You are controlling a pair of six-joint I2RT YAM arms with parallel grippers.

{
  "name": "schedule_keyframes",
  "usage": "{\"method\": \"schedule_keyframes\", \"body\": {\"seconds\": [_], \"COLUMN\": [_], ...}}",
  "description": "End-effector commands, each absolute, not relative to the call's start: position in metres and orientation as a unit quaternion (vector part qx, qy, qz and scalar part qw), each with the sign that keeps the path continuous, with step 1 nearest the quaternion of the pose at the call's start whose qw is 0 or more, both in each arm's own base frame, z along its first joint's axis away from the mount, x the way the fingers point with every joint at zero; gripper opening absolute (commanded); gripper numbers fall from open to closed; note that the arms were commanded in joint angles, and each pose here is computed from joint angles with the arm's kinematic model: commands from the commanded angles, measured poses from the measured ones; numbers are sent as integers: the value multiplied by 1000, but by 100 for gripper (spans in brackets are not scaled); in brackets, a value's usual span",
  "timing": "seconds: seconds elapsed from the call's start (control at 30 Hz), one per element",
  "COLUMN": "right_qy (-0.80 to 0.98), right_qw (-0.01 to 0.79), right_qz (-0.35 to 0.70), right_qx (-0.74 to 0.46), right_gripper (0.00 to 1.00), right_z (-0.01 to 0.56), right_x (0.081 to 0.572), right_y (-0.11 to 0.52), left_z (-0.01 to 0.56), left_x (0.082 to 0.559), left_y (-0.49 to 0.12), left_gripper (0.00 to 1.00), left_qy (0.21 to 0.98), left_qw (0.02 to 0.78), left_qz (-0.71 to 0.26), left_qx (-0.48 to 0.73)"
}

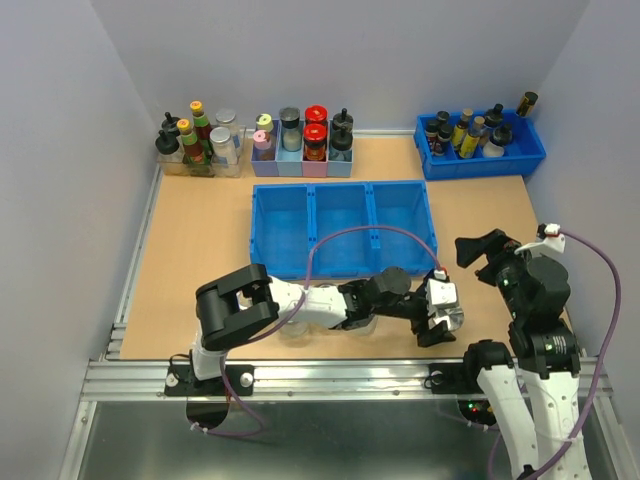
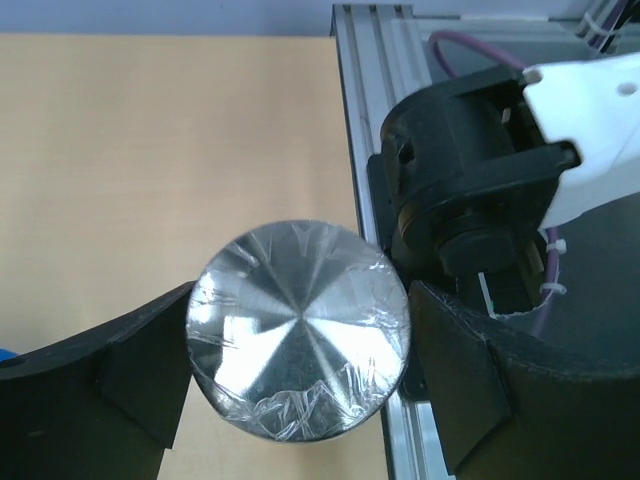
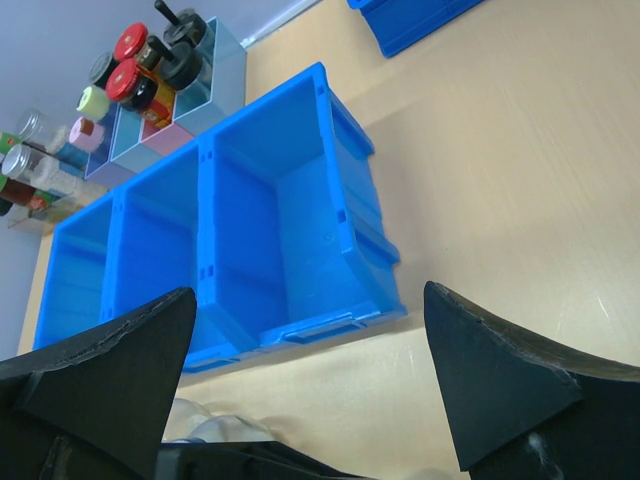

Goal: Organize the condiment bottles

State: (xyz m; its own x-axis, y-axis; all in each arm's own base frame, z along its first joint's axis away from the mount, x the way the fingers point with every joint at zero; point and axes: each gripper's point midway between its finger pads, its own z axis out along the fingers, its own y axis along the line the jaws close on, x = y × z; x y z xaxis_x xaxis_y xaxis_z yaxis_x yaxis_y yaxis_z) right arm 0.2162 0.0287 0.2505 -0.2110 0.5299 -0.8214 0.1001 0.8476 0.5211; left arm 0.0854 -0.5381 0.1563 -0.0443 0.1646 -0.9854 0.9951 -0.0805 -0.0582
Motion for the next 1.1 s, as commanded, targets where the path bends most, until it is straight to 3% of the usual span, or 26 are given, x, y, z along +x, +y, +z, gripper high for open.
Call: {"method": "schedule_keyframes", "body": {"seconds": [0.0, 0.13, 0.2, 0.23, 0.3, 0.33, 0.4, 0.43, 0.63, 0.87, 1.07], "right_qy": [742, 743, 743, 742, 742, 742, 743, 744, 742, 741, 743], "right_qw": [610, 609, 610, 611, 611, 611, 609, 609, 611, 612, 610], "right_qz": [182, 181, 181, 181, 180, 180, 180, 180, 179, 177, 181], "right_qx": [208, 209, 209, 209, 210, 209, 209, 209, 210, 212, 209], "right_gripper": [100, 100, 100, 100, 100, 100, 100, 100, 100, 100, 100], "right_z": [271, 270, 270, 271, 271, 271, 270, 270, 271, 271, 271], "right_x": [216, 216, 216, 216, 216, 216, 216, 216, 216, 216, 216], "right_y": [27, 26, 26, 26, 26, 26, 26, 26, 25, 25, 26], "left_z": [164, 163, 163, 162, 170, 173, 183, 187, 237, 328, 348], "left_x": [81, 84, 86, 87, 91, 92, 93, 94, 108, 159, 262], "left_y": [-549, -552, -550, -548, -543, -540, -530, -526, -484, -417, -344], "left_gripper": [93, 90, 83, 65, 44, 26, 4, 0, 0, 0, 0], "left_qy": [520, 521, 525, 528, 533, 533, 536, 539, 549, 561, 631], "left_qw": [425, 428, 432, 433, 443, 446, 457, 462, 522, 646, 708], "left_qz": [-506, -503, -497, -494, -489, -488, -485, -483, -463, -401, -261], "left_qx": [541, 540, 539, 538, 530, 527, 518, 513, 459, 328, 179]}}
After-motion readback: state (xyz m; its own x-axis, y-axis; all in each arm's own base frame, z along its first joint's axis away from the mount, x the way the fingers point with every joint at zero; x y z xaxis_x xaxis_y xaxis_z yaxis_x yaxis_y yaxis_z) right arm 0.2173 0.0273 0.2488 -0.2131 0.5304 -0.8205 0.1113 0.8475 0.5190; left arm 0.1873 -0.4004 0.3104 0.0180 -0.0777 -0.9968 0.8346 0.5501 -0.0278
